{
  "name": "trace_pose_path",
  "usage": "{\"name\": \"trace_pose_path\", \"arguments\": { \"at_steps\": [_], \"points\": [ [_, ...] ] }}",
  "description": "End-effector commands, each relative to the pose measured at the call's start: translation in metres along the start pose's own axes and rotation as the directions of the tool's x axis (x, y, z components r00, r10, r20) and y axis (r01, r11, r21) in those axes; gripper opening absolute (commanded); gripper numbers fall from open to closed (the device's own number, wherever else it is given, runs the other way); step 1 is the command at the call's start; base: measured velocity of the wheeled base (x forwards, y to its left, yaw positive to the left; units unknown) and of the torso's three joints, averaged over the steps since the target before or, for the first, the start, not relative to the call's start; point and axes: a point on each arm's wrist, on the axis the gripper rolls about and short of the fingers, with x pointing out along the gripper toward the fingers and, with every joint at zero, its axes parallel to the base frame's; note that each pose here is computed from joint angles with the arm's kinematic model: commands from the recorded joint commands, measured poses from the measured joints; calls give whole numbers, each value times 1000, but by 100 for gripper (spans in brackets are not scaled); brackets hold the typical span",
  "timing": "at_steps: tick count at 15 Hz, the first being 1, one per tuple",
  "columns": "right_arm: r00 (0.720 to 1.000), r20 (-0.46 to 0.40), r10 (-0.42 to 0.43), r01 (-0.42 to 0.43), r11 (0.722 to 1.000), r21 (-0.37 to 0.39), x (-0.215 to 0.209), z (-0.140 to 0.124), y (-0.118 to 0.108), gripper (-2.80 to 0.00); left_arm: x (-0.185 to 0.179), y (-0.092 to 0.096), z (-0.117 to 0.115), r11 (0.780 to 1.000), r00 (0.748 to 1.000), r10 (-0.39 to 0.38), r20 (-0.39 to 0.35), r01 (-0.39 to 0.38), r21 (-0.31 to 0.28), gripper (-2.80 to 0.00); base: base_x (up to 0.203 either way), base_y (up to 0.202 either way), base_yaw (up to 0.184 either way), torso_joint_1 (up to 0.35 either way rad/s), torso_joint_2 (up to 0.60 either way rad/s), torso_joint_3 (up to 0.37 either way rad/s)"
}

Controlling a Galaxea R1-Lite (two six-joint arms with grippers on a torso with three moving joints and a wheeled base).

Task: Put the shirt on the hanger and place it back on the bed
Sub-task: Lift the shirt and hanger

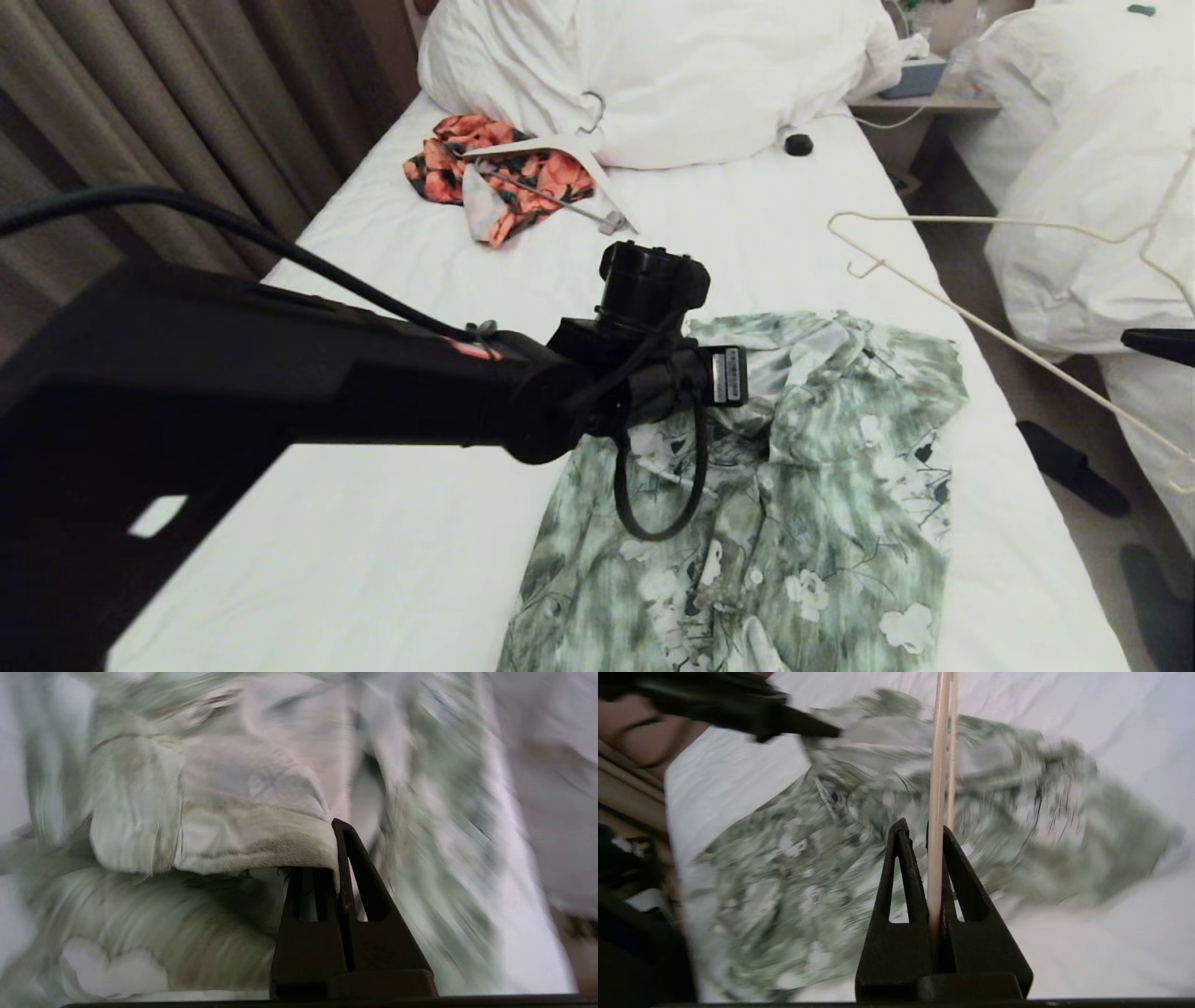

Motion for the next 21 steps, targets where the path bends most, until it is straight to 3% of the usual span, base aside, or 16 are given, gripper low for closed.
{"name": "trace_pose_path", "arguments": {
  "at_steps": [1, 3, 5, 10, 14, 16, 17, 21],
  "points": [
    [1000, -22, 13, -12, 999, 30, 7, 1, 10, -280, -63, -23, 1, 997, 997, -75, 5, 75, 7, -280, 0, 0, 0, 0, 0, 0],
    [998, -59, 34, -30, 997, 68, 18, 1, 18, -280, -92, -36, -31, 992, 989, -121, -85, 122, 11, -280, 0, 0, 0, 0, 0, 0],
    [996, -73, 56, -52, 997, 65, 26, 3, 24, -280, -103, -37, -73, 991, 975, -128, -184, 133, 13, -280, 0, 0, 0, 0, 0, 0],
    [996, -73, 60, -57, 998, 40, 28, 9, 28, -280, -63, -31, -161, 995, 971, -90, -222, 99, 33, -280, 0, 0, 0, 0, 0, 0],
    [996, -80, 50, -47, 998, 41, 28, 8, 28, -280, -35, -32, -193, 996, 965, -49, -258, 68, 66, -280, 0, 0, 0, 0, 0, 0],
    [996, -79, 48, -45, 998, 37, 27, 8, 27, -280, -24, -28, -192, 997, 968, -29, -248, 46, 63, -280, 0, 0, 0, 0, 0, 0],
    [996, -78, 47, -44, 998, 33, 27, 8, 27, -280, -24, -26, -183, 997, 975, -24, -222, 39, 66, 0, 0, 0, 0, 0, 0, 0],
    [996, -76, 39, -37, 999, 18, 24, 8, 26, -280, -42, -19, -142, 996, 990, -3, -144, 17, 91, 0, 0, 0, 0, 0, 0, 0]
  ]
}}
